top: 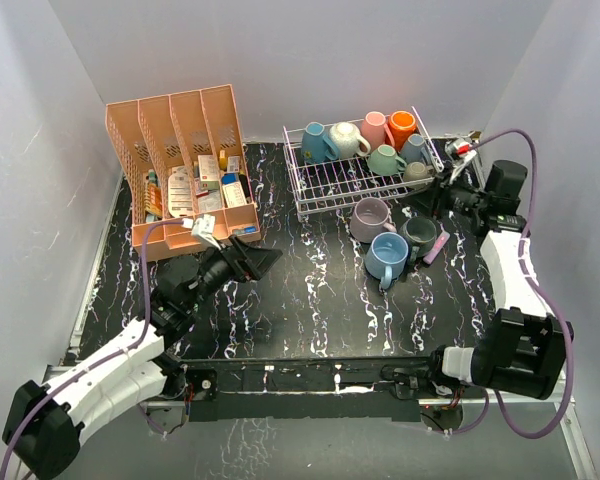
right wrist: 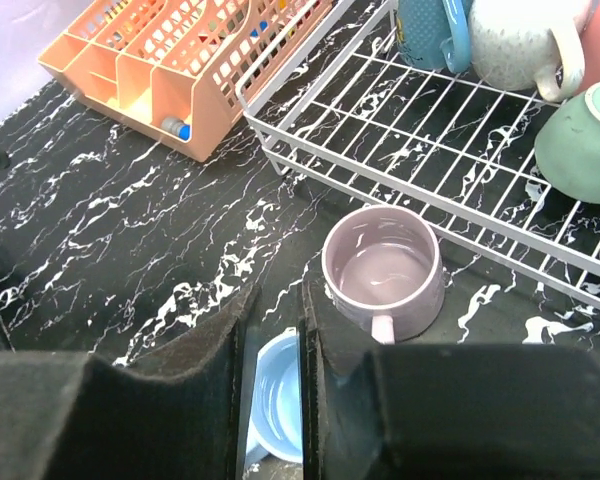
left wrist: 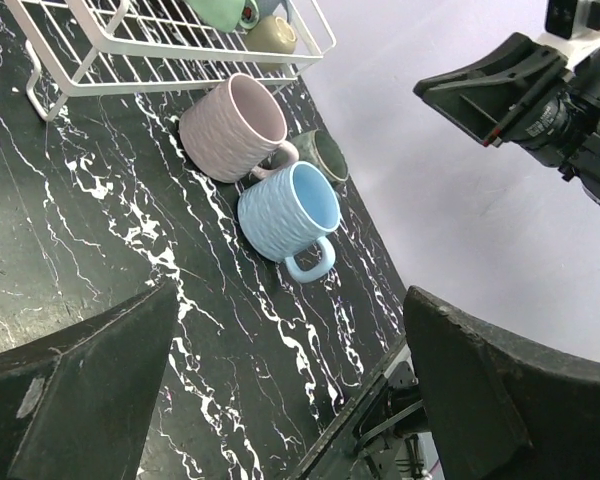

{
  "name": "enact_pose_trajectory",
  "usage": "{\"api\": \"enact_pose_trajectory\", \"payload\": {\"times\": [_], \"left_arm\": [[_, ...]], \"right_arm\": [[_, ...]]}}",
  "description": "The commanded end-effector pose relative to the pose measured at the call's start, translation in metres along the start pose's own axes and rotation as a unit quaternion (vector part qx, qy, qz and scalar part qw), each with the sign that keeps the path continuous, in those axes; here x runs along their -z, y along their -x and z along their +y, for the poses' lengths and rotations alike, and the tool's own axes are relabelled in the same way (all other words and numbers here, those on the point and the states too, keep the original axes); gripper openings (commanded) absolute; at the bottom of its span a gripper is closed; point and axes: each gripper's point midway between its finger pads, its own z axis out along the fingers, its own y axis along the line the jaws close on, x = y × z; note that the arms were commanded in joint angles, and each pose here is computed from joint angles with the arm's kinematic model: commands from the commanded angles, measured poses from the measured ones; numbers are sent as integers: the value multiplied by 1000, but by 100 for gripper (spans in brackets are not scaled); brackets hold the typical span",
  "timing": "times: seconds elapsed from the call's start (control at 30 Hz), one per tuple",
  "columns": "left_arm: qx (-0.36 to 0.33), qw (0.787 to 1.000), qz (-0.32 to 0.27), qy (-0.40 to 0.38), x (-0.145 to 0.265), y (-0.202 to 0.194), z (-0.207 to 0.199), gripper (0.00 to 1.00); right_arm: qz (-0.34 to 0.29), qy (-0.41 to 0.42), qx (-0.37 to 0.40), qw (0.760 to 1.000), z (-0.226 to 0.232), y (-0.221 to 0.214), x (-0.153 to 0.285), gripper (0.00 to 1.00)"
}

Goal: Load the cups into the dish rack
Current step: Pick up the cup at the center of the board.

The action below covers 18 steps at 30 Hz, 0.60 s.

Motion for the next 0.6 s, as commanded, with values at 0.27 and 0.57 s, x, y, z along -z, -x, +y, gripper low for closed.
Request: {"api": "enact_pose_trajectory", "payload": {"times": [0.27, 0.57], "left_arm": [[-83, 995, 26, 44, -27, 4, -27, 89], [-200, 972, 101, 73, -70, -52, -54, 89]], "right_arm": [[-80, 58, -29, 995, 13, 6, 44, 52], [-81, 53, -33, 995, 13, 5, 45, 61]]}}
